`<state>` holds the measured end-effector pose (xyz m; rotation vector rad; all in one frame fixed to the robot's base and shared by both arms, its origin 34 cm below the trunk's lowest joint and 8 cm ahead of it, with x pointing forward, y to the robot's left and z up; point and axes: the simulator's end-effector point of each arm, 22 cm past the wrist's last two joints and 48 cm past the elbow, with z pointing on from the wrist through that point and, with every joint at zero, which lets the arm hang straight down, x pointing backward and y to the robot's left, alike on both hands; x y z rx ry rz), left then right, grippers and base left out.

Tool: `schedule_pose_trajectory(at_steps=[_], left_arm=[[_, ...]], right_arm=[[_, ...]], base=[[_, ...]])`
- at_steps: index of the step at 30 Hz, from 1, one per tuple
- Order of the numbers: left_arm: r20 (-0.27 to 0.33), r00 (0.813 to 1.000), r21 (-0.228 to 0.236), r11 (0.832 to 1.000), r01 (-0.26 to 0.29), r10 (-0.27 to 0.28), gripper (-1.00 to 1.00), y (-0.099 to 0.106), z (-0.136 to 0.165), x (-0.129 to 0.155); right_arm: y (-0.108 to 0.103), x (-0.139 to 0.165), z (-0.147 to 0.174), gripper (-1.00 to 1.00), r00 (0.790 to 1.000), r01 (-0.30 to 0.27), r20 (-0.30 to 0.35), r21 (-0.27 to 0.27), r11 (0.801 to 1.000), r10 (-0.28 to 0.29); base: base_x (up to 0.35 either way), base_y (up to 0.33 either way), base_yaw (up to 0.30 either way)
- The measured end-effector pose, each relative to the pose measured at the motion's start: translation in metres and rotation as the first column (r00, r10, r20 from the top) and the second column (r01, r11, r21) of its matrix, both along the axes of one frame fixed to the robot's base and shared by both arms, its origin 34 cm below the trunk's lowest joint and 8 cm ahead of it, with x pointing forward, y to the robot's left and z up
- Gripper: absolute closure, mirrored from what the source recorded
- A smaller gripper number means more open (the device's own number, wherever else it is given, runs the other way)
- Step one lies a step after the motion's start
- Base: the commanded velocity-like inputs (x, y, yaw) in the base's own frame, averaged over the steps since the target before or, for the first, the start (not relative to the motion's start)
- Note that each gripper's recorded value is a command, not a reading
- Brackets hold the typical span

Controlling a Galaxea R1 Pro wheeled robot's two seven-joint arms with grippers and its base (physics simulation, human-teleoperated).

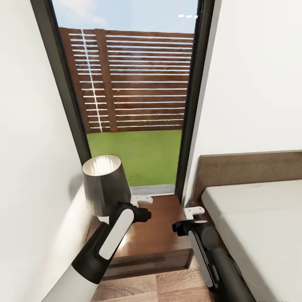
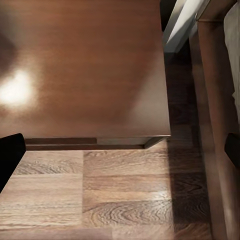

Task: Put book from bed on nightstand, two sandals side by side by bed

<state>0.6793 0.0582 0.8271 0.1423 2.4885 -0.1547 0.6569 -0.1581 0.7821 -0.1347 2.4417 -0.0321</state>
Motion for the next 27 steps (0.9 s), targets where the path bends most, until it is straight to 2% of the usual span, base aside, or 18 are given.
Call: schedule_pose_trajectory(at_steps=[27], left_arm=[[0.001, 0.999, 0.011, 0.999, 0.032, -0.032, -1.00, -0.010, -0.001, -0.005]], right_arm=[[0.006, -0.001, -0.002, -1.00, 1.000, -0.011, -0.005, 0.005, 1.000, 0.011]], base=[[0.000, 0.000, -0.021]])
